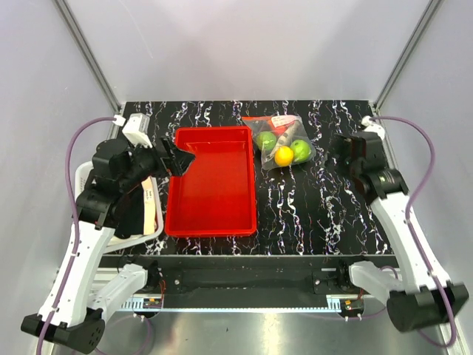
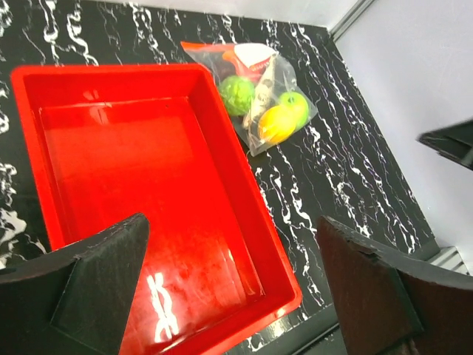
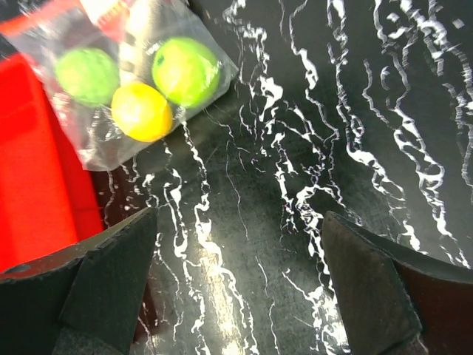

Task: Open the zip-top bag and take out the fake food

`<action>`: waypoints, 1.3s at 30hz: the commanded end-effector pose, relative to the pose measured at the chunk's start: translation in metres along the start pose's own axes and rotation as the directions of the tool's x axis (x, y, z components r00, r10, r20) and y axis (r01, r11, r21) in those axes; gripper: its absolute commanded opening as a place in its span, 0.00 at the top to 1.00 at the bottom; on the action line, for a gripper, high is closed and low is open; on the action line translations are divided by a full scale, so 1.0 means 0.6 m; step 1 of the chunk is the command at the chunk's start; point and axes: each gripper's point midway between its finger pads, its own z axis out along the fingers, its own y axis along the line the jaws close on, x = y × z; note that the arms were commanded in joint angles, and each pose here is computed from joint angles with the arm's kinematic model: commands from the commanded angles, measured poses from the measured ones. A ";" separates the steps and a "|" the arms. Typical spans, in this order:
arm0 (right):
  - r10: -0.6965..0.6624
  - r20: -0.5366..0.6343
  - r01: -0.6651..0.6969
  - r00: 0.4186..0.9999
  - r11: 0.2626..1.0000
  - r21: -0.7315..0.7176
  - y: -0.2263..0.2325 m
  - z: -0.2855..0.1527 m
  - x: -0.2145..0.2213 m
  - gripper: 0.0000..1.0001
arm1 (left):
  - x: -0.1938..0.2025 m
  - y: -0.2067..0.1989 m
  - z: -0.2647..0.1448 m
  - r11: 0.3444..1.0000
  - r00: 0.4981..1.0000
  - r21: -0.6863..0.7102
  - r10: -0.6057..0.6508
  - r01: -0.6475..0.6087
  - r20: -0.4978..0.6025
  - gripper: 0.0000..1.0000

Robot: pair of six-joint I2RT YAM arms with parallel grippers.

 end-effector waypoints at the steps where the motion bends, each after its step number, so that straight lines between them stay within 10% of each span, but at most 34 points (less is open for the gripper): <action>1: -0.017 0.043 0.021 0.999 0.995 -0.096 0.059 0.049 -0.055 0.00 | 0.012 -0.007 0.013 0.998 0.999 0.037 -0.049 0.050 -0.023 0.01; 13: -0.230 -0.156 0.150 0.961 0.902 -0.404 0.260 0.259 0.013 0.00 | 0.038 -0.013 0.066 0.990 0.988 0.094 -0.093 0.105 -0.125 0.01; 24: -0.157 -0.256 -0.025 0.954 0.808 -0.588 0.383 0.301 0.044 0.45 | 0.057 -0.021 0.086 0.983 0.979 0.120 -0.121 0.141 -0.162 0.02; 31: -0.175 -0.337 -0.053 0.925 0.818 -0.572 0.363 0.320 0.104 0.50 | 0.056 -0.040 0.098 0.972 0.977 0.163 -0.143 0.169 -0.160 0.02; 39: -0.079 -0.398 -0.074 0.914 0.932 -0.355 0.170 0.319 0.136 0.48 | 0.063 -0.058 0.114 0.963 0.972 0.198 -0.146 0.182 -0.184 0.03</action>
